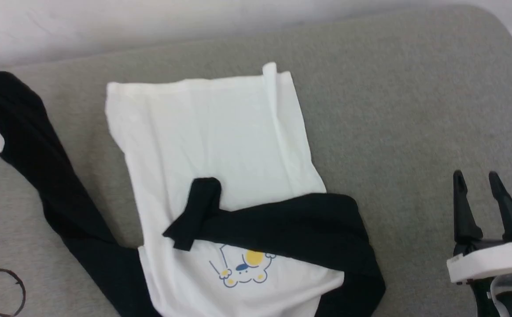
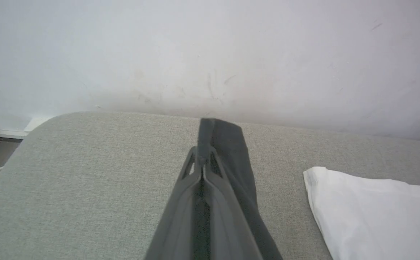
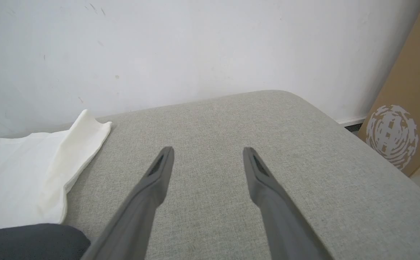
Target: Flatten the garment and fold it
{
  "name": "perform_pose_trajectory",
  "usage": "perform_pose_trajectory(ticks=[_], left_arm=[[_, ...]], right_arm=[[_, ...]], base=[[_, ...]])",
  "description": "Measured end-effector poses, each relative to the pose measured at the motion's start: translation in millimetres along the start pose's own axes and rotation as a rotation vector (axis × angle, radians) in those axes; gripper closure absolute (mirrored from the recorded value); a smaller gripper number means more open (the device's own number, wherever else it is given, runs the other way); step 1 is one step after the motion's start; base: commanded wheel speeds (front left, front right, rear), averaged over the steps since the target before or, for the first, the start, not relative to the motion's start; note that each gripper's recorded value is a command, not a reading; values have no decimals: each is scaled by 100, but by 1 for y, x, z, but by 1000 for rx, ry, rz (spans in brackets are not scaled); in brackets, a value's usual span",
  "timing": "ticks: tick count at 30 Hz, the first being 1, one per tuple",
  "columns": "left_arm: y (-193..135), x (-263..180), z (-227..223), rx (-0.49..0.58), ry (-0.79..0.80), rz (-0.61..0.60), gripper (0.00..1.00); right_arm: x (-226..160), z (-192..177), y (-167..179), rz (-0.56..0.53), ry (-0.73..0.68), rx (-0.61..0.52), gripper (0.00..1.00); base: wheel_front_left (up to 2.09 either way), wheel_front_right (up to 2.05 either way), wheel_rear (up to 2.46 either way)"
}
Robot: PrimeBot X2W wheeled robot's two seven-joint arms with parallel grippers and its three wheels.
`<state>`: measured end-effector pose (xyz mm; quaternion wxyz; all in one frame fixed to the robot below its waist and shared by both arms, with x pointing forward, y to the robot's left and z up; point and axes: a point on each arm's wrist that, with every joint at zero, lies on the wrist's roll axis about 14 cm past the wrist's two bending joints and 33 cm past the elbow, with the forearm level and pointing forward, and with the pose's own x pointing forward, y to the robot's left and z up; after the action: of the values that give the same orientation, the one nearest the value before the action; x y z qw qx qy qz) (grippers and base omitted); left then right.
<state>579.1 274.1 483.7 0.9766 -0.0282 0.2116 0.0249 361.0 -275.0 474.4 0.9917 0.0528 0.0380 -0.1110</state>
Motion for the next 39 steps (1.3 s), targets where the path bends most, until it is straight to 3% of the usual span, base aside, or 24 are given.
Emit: perform_pose_trajectory(ticks=[7,13,18,25,32,39], left_arm=[[14,-58,41,-15,-192,28,100],[-12,-113,87,-11,-380,-21,100],[-60,-154,101,1,-472,-114,100],[-153,-188,83,19,-476,-299,100],[-250,-195,44,-32,-378,-501,100],[-320,-194,-17,41,-228,-652,100]], right_arm=[[-16,14,10,38,-35,24,0],[-26,27,23,83,-70,41,0],[-29,36,36,124,-98,52,0],[-33,40,40,137,-108,57,0],[-33,28,42,138,-70,65,0],[-31,18,35,115,-37,67,0]], base=[[0,0,0],[0,0,0],[0,0,0],[0,0,0],[0,0,0],[0,0,0]])
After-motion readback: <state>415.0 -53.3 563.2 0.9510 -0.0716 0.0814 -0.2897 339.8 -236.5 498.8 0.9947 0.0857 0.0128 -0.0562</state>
